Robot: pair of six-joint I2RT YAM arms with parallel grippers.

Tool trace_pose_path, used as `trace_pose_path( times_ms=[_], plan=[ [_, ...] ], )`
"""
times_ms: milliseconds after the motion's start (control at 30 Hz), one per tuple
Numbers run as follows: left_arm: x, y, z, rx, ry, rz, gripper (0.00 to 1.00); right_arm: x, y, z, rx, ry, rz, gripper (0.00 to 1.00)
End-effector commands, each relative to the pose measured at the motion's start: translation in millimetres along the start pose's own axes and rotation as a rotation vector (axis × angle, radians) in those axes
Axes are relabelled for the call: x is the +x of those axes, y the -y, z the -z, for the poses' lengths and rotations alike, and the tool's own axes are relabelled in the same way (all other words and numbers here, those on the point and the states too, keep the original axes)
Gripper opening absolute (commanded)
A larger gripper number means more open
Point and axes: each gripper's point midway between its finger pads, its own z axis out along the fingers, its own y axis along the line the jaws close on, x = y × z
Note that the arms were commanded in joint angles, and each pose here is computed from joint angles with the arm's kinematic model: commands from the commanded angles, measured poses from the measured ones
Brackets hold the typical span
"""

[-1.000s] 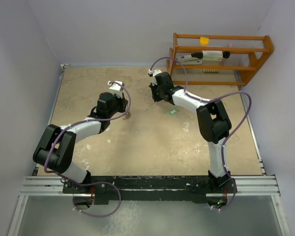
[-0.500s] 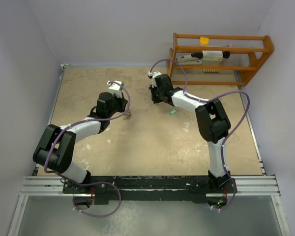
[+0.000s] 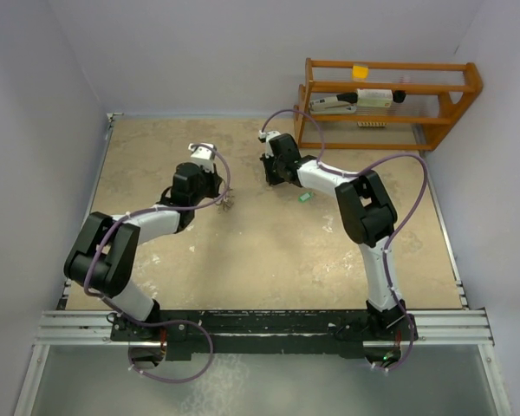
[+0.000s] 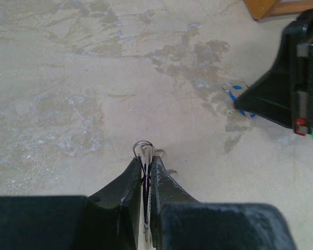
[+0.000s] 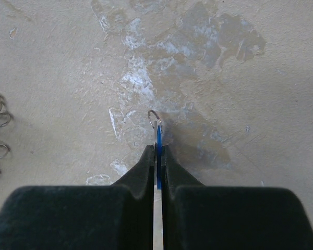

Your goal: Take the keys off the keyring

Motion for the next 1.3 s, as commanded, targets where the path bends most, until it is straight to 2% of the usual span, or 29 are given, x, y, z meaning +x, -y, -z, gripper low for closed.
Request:
trace_pose_path(
  times_ms=[0,67,100,167,233,400,567,767,1000,1100,1267],
  plan=[
    [-1,-20,-15,-0.084,-0.003,0.009,0.00,-14,-4,3,-0.016,0.025,-0.011,0.00],
    [11,-27,-23,-0.117,-0.037,0.004,0.00,-15,-4,4,-0.016,0.024,-0.011,0.00],
    [15,-30,-26,-0.129,-0.047,0.003,0.03,-15,-4,5,-0.016,0.026,-0.008,0.05],
    [21,-33,-30,-0.141,-0.064,0.005,0.19,-17,-3,9,-0.012,0.036,0.001,0.21],
    [23,-34,-32,-0.145,-0.064,0.010,0.28,-19,-1,13,0.000,0.051,0.007,0.30],
    [19,-37,-30,-0.169,-0.043,0.021,0.36,-26,4,23,0.027,0.071,0.017,0.39],
    [-1,-40,-20,-0.199,-0.002,0.012,0.39,-47,9,44,0.061,0.135,0.025,0.41],
    [-35,-34,2,-0.190,0.063,0.014,0.39,-73,9,89,0.065,0.224,0.025,0.44],
    [-70,-17,31,-0.128,0.140,0.054,0.39,-73,18,146,0.107,0.308,-0.003,0.44],
    [-77,-13,44,-0.108,0.163,0.061,0.32,-74,27,182,0.149,0.392,-0.028,0.44],
    [-83,-10,65,-0.098,0.188,0.071,0.27,-60,48,229,0.251,0.470,-0.071,0.44]
  ],
)
